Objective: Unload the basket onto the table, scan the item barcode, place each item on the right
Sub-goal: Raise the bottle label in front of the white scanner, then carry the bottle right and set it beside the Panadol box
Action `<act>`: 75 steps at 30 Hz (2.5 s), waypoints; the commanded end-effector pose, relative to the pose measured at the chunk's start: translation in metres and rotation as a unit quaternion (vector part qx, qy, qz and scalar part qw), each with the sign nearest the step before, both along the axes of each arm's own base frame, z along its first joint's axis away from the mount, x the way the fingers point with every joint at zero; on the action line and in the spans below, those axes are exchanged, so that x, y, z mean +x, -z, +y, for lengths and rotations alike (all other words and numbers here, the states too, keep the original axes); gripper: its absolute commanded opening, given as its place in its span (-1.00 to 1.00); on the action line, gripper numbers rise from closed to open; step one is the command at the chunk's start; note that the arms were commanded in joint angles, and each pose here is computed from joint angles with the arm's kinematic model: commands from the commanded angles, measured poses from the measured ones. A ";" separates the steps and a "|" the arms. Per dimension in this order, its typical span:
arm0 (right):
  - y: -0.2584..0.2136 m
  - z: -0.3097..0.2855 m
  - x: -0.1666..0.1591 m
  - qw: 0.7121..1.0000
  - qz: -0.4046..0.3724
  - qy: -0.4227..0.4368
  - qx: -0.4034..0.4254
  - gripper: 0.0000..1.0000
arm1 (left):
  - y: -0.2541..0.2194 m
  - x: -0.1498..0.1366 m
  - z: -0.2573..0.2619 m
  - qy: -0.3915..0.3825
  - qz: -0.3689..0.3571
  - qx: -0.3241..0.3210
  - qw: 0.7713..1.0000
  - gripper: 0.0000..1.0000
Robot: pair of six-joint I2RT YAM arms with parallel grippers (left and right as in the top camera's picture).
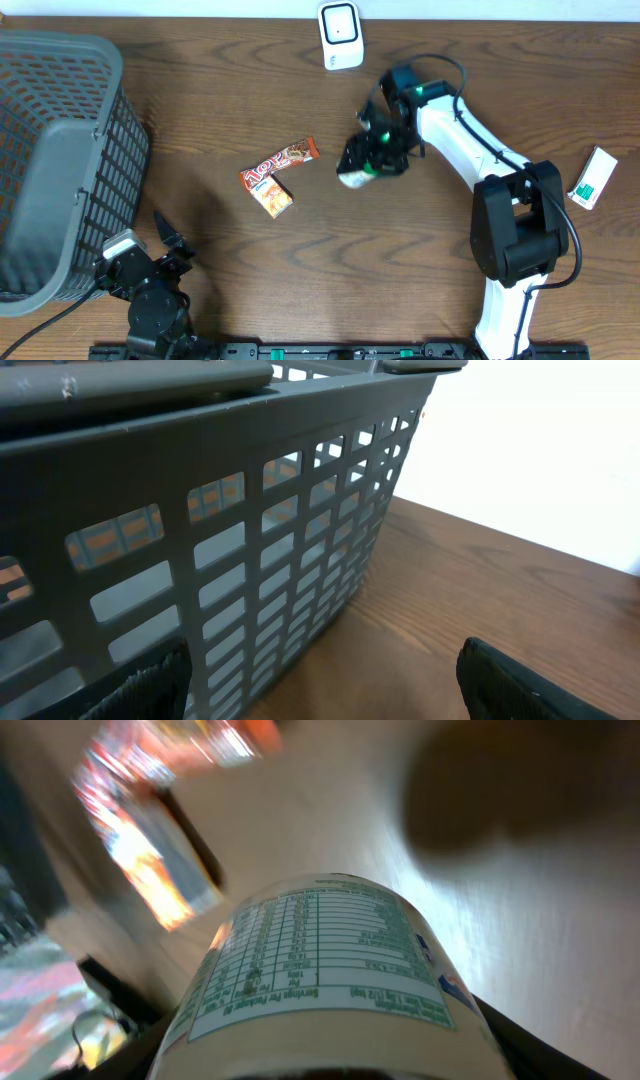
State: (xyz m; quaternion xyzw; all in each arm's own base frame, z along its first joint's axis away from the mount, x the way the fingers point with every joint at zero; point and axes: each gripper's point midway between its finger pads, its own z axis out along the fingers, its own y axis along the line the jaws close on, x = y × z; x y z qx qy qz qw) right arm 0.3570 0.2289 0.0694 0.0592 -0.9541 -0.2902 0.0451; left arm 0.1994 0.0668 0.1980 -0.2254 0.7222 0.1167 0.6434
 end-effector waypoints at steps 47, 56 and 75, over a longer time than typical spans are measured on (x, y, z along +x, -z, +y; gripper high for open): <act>-0.120 0.005 0.294 0.742 -0.644 0.167 -0.084 -0.07 | -0.002 -0.001 0.002 -0.007 -0.004 -0.002 1.000 0.70; -0.117 0.006 0.293 0.744 -0.642 0.162 -0.092 -0.12 | -0.002 -0.001 0.002 -0.008 -0.004 -0.002 1.000 0.71; -0.136 -0.104 0.171 0.881 -0.329 0.249 -0.230 -0.11 | -0.002 -0.001 0.002 -0.008 -0.004 -0.002 1.000 0.71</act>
